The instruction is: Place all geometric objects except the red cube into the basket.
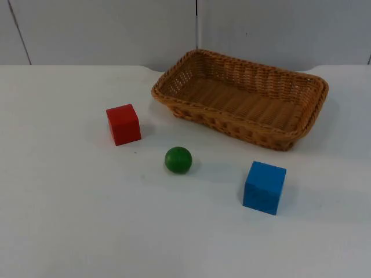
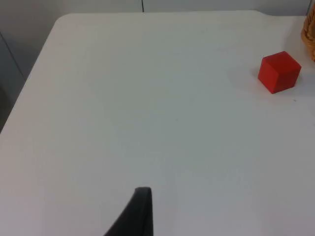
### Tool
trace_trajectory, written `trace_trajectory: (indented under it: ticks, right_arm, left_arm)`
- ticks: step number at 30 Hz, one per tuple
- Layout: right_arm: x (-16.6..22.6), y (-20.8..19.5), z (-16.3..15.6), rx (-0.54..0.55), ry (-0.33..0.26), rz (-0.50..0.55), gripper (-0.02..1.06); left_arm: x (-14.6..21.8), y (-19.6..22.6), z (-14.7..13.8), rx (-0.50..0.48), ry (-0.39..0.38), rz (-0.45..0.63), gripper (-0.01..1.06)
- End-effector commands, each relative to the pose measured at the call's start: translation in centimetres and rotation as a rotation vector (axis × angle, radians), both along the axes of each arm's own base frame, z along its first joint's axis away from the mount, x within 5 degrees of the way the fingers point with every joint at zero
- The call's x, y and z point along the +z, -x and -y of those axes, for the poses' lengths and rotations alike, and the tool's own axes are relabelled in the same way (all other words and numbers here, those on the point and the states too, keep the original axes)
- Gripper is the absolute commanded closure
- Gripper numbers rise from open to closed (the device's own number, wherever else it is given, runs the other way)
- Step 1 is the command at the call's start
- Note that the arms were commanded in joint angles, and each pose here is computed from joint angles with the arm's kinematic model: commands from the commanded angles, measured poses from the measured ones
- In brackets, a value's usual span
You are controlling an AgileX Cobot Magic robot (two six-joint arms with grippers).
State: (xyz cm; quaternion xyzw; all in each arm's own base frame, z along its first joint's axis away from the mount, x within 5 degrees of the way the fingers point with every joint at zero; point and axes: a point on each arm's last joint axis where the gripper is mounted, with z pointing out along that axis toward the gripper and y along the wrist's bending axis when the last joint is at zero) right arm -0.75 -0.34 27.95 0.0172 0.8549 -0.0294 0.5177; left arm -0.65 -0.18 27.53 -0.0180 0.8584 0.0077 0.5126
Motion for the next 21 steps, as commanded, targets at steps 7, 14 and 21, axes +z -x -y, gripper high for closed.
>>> trace_trajectory:
  ticks: [7, 14, 21]
  right_arm:
    - [0.1, 0.0, 0.3, -0.016, -0.033, 0.013, 0.0]
    - [2.6, -2.1, 0.5, 0.099, -0.006, 0.091, 0.0]
    - [9.9, -10.1, -0.6, 0.091, 0.025, 0.136, 0.0]
  left_arm:
    - [0.0, -0.1, -0.5, 0.021, -0.027, 0.001, 0.01]
    - [4.4, -1.6, -1.0, 0.056, -0.033, 0.266, 0.01]
    - [10.1, -9.5, -1.2, 0.064, -0.047, 0.171, 0.01]
